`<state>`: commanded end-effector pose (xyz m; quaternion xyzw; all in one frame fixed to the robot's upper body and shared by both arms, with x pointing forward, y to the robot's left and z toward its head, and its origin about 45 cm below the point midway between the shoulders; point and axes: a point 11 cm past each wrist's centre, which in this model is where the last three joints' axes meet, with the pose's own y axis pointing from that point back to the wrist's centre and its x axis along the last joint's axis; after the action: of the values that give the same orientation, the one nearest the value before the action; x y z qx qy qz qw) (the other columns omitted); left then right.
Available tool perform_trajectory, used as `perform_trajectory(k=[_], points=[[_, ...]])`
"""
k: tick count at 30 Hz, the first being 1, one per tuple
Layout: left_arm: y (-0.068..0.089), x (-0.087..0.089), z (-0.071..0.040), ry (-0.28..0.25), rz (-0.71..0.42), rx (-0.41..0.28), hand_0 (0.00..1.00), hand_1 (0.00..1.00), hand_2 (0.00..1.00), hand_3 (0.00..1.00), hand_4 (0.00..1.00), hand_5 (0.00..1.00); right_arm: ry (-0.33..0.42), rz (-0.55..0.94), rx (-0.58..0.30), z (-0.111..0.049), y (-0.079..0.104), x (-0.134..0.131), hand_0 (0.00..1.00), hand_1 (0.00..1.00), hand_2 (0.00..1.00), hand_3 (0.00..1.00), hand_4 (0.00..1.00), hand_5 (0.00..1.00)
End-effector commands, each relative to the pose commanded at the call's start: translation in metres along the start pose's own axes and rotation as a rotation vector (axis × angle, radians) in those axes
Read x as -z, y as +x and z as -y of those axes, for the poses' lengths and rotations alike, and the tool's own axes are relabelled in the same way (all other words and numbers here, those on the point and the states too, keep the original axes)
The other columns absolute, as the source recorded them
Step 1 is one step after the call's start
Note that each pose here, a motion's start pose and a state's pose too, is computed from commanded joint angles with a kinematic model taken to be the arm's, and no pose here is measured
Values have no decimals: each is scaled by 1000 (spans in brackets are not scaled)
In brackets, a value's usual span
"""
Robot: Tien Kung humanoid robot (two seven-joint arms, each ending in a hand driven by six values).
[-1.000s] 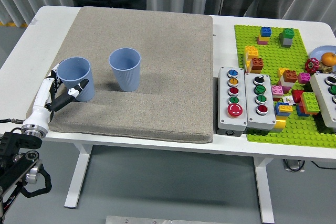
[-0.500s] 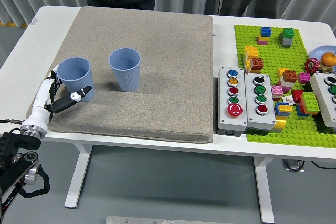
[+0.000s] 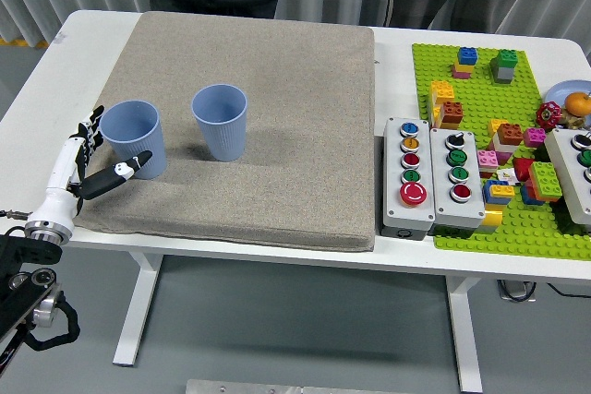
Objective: Pick cup pour cup place
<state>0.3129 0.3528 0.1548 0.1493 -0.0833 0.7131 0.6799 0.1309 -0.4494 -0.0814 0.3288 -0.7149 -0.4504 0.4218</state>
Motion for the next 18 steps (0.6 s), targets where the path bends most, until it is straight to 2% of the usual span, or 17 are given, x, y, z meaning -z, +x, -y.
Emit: perform_trajectory(k=[10,18], points=[[8,-5,-6,-15,29,-18,953,960,998,998,979,349,-1,13,-2,0,1,-1,716,669,646,602,2,128],[17,-19,-21,-56,20,-38,953,958,998,998,979,350,-3,11,-5,1,4,-2,716,669,646,601,2,128]])
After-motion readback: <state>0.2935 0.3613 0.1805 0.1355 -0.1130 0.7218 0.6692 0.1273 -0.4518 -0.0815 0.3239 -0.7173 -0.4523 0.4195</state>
